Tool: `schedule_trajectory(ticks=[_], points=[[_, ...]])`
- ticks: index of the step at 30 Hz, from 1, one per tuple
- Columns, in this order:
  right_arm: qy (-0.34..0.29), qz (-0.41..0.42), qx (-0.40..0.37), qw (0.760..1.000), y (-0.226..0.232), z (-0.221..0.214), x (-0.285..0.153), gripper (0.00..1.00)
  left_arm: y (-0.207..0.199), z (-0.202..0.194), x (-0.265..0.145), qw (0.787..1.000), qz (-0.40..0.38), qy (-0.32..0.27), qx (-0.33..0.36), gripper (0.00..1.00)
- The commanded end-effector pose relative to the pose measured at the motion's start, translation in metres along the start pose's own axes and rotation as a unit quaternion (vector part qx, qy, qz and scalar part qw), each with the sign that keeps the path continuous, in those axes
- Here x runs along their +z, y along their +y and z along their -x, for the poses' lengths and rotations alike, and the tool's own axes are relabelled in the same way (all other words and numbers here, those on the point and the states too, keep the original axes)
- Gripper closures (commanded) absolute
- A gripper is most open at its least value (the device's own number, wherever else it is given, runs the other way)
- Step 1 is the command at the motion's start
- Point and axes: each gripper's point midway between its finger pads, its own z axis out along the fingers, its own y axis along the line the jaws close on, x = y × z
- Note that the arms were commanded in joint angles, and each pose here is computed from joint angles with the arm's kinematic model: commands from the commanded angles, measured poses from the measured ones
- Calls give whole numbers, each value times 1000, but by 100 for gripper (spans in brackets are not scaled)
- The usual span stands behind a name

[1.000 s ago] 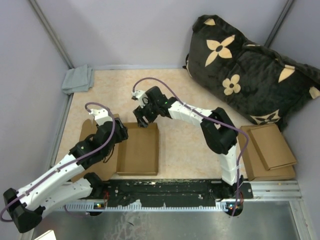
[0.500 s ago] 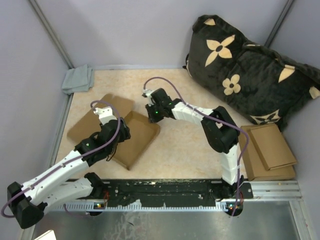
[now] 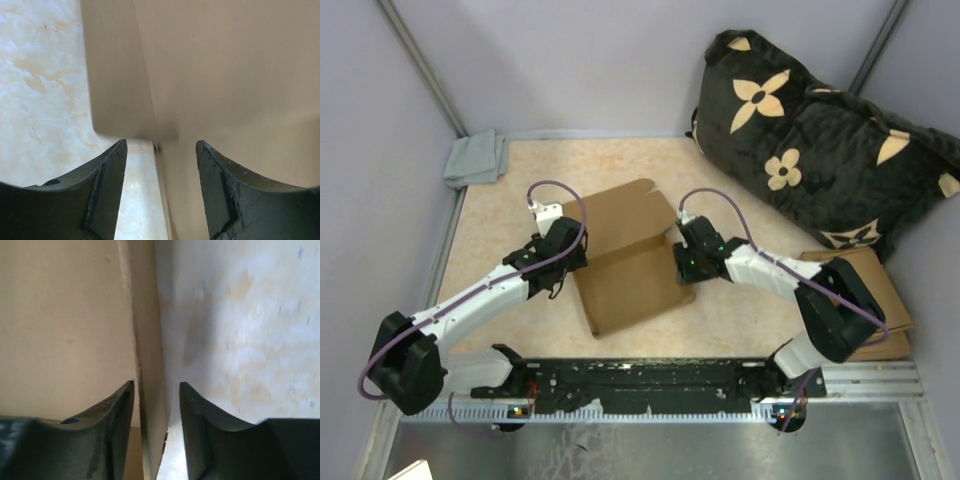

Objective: Fold the paper box

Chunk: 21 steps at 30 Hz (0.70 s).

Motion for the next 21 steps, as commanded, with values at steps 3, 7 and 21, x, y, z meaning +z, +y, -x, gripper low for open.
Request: schedule_trajectory(ticks=[3, 7, 21], points=[[-33, 20, 52, 998, 10, -4, -36, 29, -6, 22, 15, 999, -26, 13, -14, 37], [-72, 11, 49, 996, 10, 21, -47, 10, -6, 22, 2, 999, -40, 27, -14, 38], [-44, -26, 5, 999, 10, 62, 3, 56, -2, -36, -37, 985, -129, 115, -17, 45]])
